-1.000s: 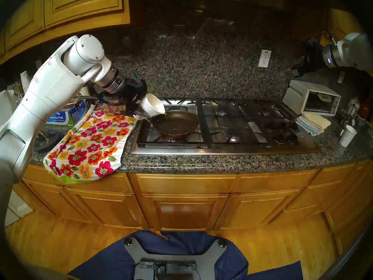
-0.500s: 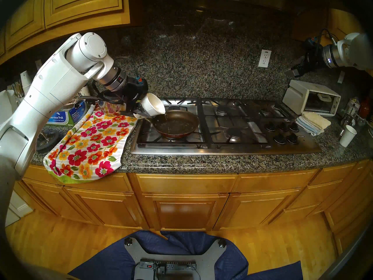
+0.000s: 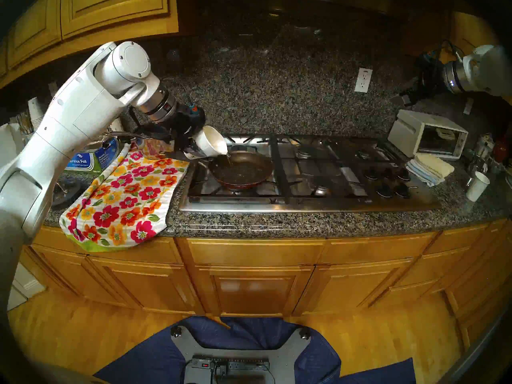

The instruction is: Pick up the water cup, pour water into the pot, turn on the stove

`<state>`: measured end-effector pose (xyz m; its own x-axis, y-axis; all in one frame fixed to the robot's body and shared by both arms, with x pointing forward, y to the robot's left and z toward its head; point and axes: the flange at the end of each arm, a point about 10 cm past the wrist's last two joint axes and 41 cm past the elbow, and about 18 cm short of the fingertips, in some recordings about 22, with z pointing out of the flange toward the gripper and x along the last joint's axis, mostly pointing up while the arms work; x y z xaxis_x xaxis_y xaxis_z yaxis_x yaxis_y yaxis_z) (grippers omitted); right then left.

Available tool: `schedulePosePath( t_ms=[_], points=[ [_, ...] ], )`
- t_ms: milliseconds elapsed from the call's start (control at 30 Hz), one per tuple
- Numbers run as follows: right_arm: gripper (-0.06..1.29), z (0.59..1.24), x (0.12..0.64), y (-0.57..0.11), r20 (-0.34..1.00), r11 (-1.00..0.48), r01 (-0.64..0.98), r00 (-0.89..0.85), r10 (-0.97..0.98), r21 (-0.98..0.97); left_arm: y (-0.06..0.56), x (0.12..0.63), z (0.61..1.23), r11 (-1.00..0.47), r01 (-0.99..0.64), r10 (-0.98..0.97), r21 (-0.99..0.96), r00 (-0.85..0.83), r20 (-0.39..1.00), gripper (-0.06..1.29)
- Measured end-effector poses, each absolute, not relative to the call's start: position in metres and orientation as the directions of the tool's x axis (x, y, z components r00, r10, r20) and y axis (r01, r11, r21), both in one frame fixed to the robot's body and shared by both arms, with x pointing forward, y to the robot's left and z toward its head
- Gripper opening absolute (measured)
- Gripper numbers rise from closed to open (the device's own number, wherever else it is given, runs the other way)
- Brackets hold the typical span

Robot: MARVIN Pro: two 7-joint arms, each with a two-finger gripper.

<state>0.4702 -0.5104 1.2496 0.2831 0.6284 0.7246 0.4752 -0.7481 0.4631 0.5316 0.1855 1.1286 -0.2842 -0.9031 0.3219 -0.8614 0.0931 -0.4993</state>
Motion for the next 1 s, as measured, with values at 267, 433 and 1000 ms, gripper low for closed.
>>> schedulePosePath(
  t_ms=[267, 433, 1000],
  points=[
    [1.24, 1.25, 0.47, -0.51, 0.725, -0.748, 0.475, 0.283, 0.628, 0.463, 0.181, 0.532, 1.128, 0.131, -0.848, -0.906, -0.513, -0.313, 0.286, 0.71],
    [1.24, 1.25, 0.47, -0.51, 0.725, -0.748, 0.475, 0.283, 0.628, 0.463, 0.175, 0.53, 1.126, 0.165, -0.837, -0.905, -0.521, -0.339, 0.257, 0.71],
    [1.24, 1.25, 0.47, -0.51, 0.725, -0.748, 0.475, 0.283, 0.628, 0.463, 0.166, 0.525, 1.124, 0.218, -0.815, -0.9, -0.537, -0.381, 0.213, 0.71]
  ],
)
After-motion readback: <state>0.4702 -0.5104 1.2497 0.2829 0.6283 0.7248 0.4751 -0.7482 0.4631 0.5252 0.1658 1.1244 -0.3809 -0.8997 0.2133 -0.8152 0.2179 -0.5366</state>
